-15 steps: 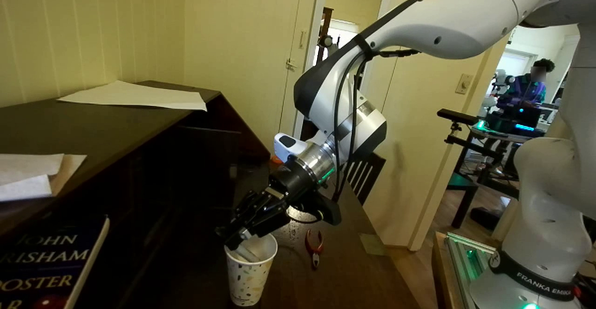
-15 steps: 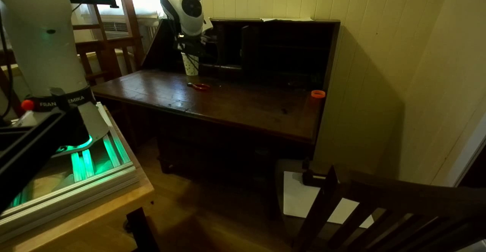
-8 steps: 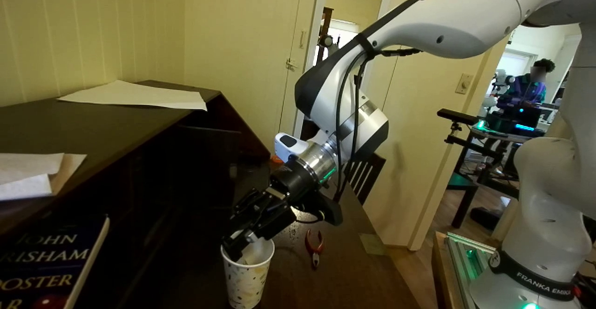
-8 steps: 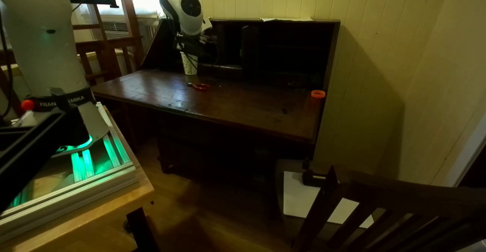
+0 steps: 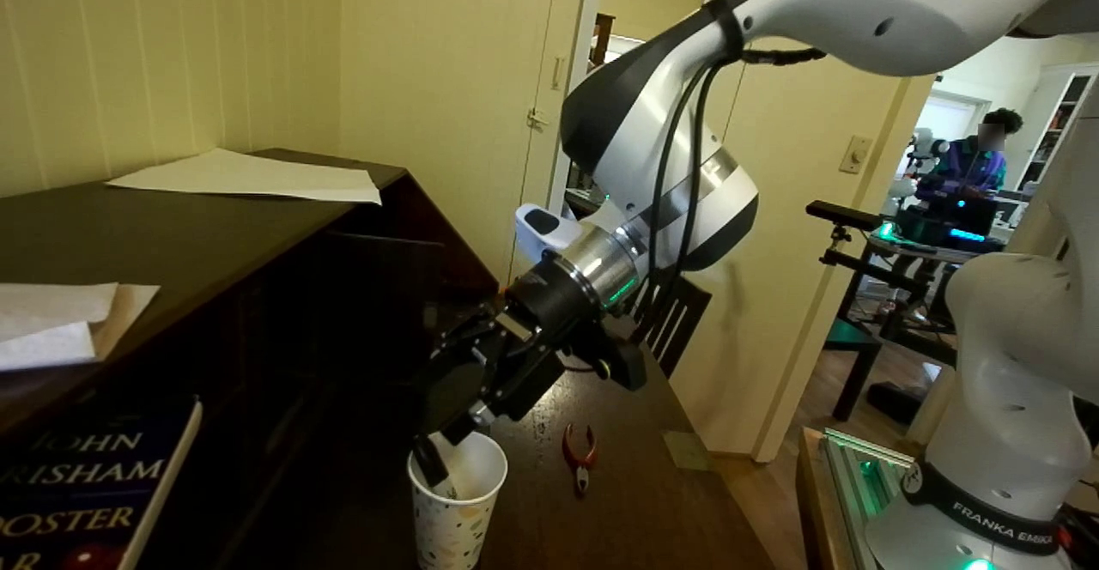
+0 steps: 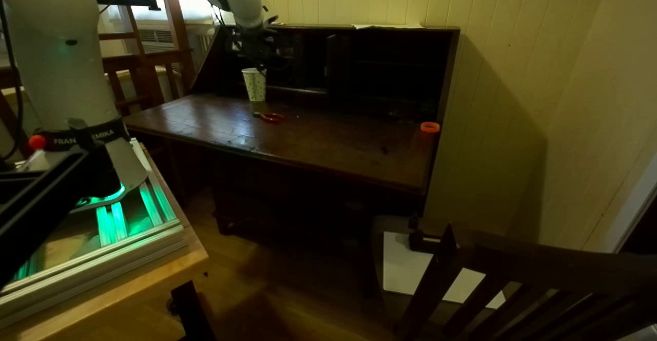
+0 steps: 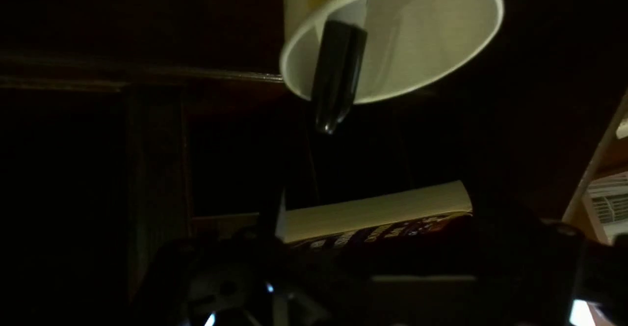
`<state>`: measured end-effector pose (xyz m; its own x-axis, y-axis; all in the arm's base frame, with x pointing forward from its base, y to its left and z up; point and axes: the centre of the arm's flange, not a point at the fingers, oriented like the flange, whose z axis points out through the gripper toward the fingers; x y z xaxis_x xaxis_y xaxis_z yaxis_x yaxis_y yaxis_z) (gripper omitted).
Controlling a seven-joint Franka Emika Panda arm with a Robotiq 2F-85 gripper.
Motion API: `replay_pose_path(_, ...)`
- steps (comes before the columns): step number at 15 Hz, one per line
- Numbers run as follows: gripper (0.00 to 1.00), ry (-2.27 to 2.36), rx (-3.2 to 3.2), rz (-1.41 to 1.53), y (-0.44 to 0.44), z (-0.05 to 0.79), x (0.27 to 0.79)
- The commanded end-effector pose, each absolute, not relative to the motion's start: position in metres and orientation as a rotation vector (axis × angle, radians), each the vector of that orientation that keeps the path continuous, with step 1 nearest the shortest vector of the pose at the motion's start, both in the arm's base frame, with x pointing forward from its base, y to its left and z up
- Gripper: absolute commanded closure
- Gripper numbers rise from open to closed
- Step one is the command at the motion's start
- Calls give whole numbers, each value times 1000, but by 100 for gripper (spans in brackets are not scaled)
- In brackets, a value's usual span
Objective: Put the black marker in the coffee cup.
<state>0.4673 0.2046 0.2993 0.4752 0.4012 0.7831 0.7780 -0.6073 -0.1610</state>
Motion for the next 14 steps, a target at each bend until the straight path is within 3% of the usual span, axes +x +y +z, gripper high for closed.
replay_pose_path(1, 0, -974, -2379, -954, 210, 379, 451)
replay_pose_path(6, 0, -722, -2574, -830, 199, 421, 425)
replay_pose_path(8, 0, -585, -2588, -760, 191, 409, 410)
replay_pose_path(9, 0, -676, -2562, -854, 195, 331, 418)
replay_pose_path(14, 0, -668, -2568, -843, 194, 329, 416)
